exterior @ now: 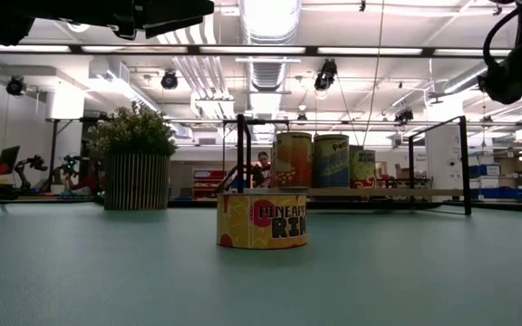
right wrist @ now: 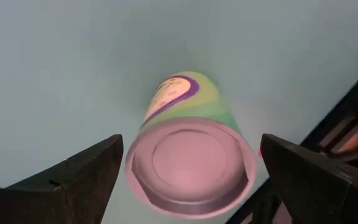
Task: Pick and place cans onto a shelf
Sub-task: Put the green can on the shelf
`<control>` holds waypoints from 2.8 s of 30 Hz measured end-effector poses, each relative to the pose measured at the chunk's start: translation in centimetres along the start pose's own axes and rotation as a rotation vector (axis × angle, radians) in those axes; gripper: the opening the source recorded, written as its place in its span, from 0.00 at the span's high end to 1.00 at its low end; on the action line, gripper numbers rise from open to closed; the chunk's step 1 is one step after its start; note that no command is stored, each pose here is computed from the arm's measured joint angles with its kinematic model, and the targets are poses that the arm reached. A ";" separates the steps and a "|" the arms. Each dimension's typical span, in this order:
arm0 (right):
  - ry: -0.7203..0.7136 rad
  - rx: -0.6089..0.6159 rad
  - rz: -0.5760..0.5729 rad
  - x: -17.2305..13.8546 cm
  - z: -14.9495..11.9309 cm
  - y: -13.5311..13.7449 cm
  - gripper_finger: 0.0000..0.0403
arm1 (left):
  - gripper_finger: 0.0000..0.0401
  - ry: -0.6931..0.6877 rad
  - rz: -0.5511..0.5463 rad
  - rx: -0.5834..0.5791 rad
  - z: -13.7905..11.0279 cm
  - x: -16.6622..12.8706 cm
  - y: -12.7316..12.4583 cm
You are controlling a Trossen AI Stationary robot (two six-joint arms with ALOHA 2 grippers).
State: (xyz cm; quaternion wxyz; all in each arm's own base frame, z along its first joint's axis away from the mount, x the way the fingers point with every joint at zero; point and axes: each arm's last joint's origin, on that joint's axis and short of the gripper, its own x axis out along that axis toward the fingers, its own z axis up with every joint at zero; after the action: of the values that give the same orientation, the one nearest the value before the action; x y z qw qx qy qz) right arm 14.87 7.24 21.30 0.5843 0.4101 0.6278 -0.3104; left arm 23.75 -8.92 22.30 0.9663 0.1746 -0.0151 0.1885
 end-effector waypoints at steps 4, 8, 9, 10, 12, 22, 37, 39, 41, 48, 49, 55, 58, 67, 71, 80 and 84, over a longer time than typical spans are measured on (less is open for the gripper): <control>-0.001 0.000 0.009 0.8 0.1 -0.1 0.11 | 0.17 0.000 0.000 -0.003 0.0 0.0 0.0; 0.018 0.018 0.005 1.3 0.1 -0.3 0.20 | 0.17 0.000 0.000 -0.003 0.0 0.0 0.0; 0.025 0.018 0.004 1.3 0.1 -0.3 0.23 | 0.17 0.000 0.000 -0.003 0.0 0.0 0.0; 0.027 0.018 0.003 1.3 0.1 -0.3 0.25 | 0.17 0.000 0.000 -0.004 0.0 0.0 0.0; 0.027 0.018 0.004 1.3 0.1 -0.3 0.30 | 0.17 0.000 0.000 -0.007 0.0 0.0 0.0; -0.040 0.009 0.103 -1.4 1.2 1.1 0.26 | 0.17 0.000 0.001 -0.026 0.0 0.0 0.0; -0.241 -0.162 0.170 -9.0 9.2 3.3 0.29 | 0.17 -0.001 0.000 -0.043 0.0 0.0 0.0; -0.228 -0.211 0.109 -9.7 10.6 3.8 0.29 | 0.17 -0.001 0.000 -0.049 0.0 0.0 0.0; -0.212 -0.249 0.021 -10.2 12.1 4.1 0.29 | 0.17 -0.002 0.001 -0.052 0.1 0.0 0.0; -0.161 -0.319 -0.192 -10.9 17.9 3.9 0.29 | 0.17 -0.002 0.001 -0.059 0.1 0.0 0.0; -0.161 -0.322 -0.193 -10.9 18.7 3.8 0.29 | 0.17 -0.002 0.001 -0.060 0.1 0.0 0.0; -0.132 -0.309 -0.211 -10.6 22.3 1.9 0.29 | 0.17 -0.002 0.001 -0.062 0.1 0.0 0.0; -0.132 -0.299 -0.210 -10.4 23.4 1.1 0.29 | 0.17 -0.002 0.001 -0.062 0.1 0.0 0.0; -0.171 -0.305 -0.190 -9.7 25.5 0.6 0.29 | 0.17 -0.005 0.002 -0.061 0.2 0.1 0.0; -0.157 -0.320 -0.196 -9.2 25.8 0.6 0.28 | 0.17 -0.009 0.004 -0.063 0.4 0.2 0.0; -0.178 -0.344 -0.189 -8.7 26.5 1.0 0.28 | 0.17 -0.011 0.004 -0.064 0.5 0.2 0.0; -0.180 -0.361 -0.189 -8.7 26.6 1.0 0.26 | 0.17 -0.010 0.004 -0.063 0.5 0.2 0.0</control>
State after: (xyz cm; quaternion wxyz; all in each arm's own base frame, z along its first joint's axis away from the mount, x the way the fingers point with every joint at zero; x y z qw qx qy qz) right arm 28.30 -16.70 26.65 0.6703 0.2085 0.6541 -0.2819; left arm 23.94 -9.00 22.76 0.9708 0.1449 -0.0263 0.1892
